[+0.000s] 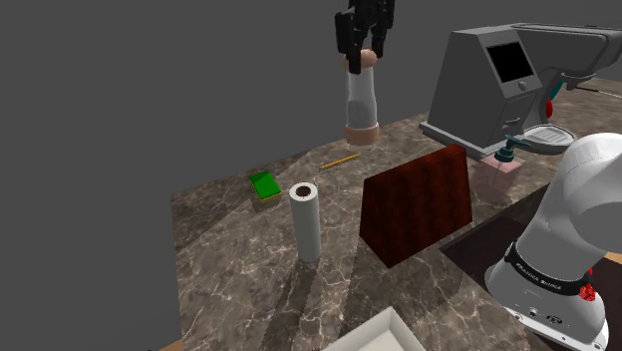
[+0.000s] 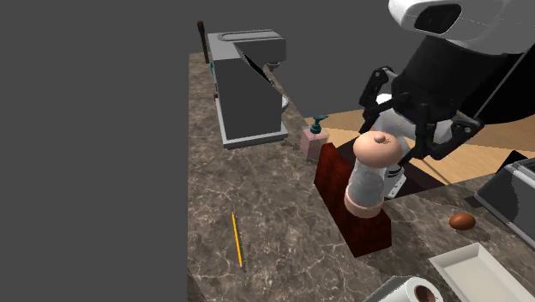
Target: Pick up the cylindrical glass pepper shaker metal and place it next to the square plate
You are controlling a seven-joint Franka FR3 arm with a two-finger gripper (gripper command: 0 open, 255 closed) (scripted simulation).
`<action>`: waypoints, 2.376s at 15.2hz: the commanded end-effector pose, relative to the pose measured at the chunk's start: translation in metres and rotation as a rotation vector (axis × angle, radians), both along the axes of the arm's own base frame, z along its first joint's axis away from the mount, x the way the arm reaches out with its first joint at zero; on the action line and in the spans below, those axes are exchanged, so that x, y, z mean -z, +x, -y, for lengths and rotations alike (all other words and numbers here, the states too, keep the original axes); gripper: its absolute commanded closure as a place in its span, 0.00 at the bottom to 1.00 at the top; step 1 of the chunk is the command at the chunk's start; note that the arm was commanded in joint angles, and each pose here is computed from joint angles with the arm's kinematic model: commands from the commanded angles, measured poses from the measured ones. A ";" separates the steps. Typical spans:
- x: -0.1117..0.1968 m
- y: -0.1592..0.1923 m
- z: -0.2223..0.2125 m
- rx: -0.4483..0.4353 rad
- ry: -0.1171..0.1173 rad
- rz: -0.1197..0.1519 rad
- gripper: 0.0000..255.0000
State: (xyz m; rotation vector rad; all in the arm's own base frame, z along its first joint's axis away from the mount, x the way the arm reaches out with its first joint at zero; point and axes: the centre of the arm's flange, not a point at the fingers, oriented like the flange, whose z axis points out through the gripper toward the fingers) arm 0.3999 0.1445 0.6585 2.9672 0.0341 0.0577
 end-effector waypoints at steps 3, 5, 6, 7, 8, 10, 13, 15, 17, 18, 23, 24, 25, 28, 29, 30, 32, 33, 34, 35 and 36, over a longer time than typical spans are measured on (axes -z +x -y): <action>0.003 -0.042 -0.032 0.001 -0.001 0.000 1.00; 0.002 -0.062 -0.049 0.001 -0.001 0.000 1.00; 0.002 -0.073 -0.057 0.001 -0.001 0.000 1.00; 0.002 -0.083 -0.065 0.001 -0.001 0.000 1.00; 0.002 -0.093 -0.074 0.001 -0.001 0.000 1.00; 0.002 -0.114 -0.090 0.001 -0.001 0.000 1.00; 0.002 -0.144 -0.115 0.001 -0.001 0.000 1.00; 0.002 -0.165 -0.132 0.001 -0.001 0.000 1.00; 0.007 -0.173 -0.138 0.001 -0.001 0.000 1.00; 0.013 -0.173 -0.138 0.001 -0.001 0.000 1.00; 0.039 -0.173 -0.138 0.001 -0.001 0.000 1.00; 0.044 -0.173 -0.138 0.001 -0.001 0.000 1.00; 0.049 -0.173 -0.138 0.001 -0.001 0.000 1.00; 0.065 -0.173 -0.138 0.001 -0.001 0.000 1.00; 0.071 -0.173 -0.138 0.001 -0.001 0.000 1.00; 0.076 -0.173 -0.138 0.001 -0.001 0.000 1.00; 0.086 -0.173 -0.138 0.001 -0.001 0.000 1.00; 0.092 -0.173 -0.138 0.001 -0.001 0.000 1.00; 0.097 -0.173 -0.138 0.001 -0.001 0.000 1.00; 0.102 -0.173 -0.138 0.001 -0.001 0.000 1.00; 0.108 -0.173 -0.138 0.001 -0.001 0.000 1.00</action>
